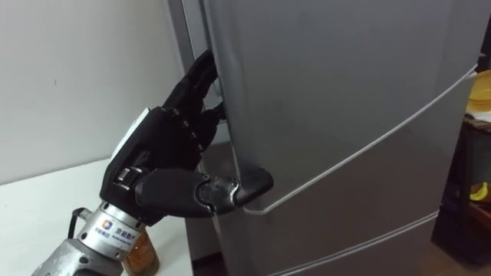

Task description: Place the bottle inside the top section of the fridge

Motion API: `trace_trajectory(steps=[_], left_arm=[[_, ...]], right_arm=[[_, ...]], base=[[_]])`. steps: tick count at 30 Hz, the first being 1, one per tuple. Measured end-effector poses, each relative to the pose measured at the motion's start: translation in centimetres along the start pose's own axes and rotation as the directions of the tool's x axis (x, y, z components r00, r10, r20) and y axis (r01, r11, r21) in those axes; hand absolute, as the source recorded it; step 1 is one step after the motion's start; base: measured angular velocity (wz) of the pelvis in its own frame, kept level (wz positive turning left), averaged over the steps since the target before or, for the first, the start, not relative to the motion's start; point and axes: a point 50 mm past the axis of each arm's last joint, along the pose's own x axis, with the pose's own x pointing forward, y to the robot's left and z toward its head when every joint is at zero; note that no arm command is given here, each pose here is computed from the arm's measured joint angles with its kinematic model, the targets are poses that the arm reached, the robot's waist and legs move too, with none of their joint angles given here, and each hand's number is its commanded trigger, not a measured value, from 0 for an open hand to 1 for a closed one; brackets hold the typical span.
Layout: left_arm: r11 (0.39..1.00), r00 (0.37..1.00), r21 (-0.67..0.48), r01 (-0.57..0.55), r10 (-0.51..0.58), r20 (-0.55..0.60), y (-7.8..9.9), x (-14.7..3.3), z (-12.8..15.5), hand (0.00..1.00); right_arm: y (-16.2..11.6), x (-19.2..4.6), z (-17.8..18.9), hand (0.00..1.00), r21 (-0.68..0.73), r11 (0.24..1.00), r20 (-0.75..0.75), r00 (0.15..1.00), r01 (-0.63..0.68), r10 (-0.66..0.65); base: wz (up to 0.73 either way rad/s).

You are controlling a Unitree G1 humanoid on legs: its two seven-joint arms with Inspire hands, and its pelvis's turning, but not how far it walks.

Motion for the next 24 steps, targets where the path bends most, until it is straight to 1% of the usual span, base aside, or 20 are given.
trace_trajectory(steps=[3,7,12,15,17,19,21,24], left_arm=[[1.000,1.000,-0.010,0.015,-0.015,0.000,-0.4,0.0,-0.1,0.00],[0.997,0.998,-0.045,0.064,-0.064,-0.003,-1.7,0.1,-0.6,0.00],[0.989,0.991,-0.061,0.132,-0.133,-0.004,-2.9,0.2,-0.9,0.00],[0.975,0.978,-0.077,0.206,-0.208,-0.016,-4.0,0.3,-1.4,0.00],[0.951,0.951,-0.106,0.292,-0.300,-0.079,-5.1,0.0,-2.6,0.00],[0.926,0.921,-0.131,0.353,-0.368,-0.125,-6.0,-0.3,-3.5,0.00],[0.909,0.900,-0.146,0.390,-0.410,-0.147,-6.4,-0.5,-3.9,0.00],[0.891,0.882,-0.148,0.430,-0.449,-0.144,-6.5,-0.6,-3.9,0.00]], right_arm=[[0.0,0.0,0.1,0.00,0.000,1.000,0.003,1.000,-0.001,0.001],[0.1,0.0,0.1,0.00,0.003,1.000,0.008,1.000,-0.004,0.004],[0.1,0.0,0.4,0.00,0.001,1.000,0.016,1.000,0.004,-0.004],[0.1,0.0,0.5,0.00,0.001,1.000,0.018,1.000,0.012,-0.012],[0.1,0.1,0.5,0.00,0.002,1.000,0.022,0.999,0.025,-0.025],[0.0,0.0,0.4,0.00,0.001,0.999,0.023,0.999,0.040,-0.040],[-0.1,0.0,0.3,0.00,0.002,0.999,0.020,0.999,0.048,-0.048],[-0.1,0.0,0.0,0.00,0.006,0.998,0.013,0.998,0.057,-0.057]], base=[[-0.09],[-0.02],[-0.13],[-0.27],[-0.11],[-0.12],[-0.15],[-0.15]])
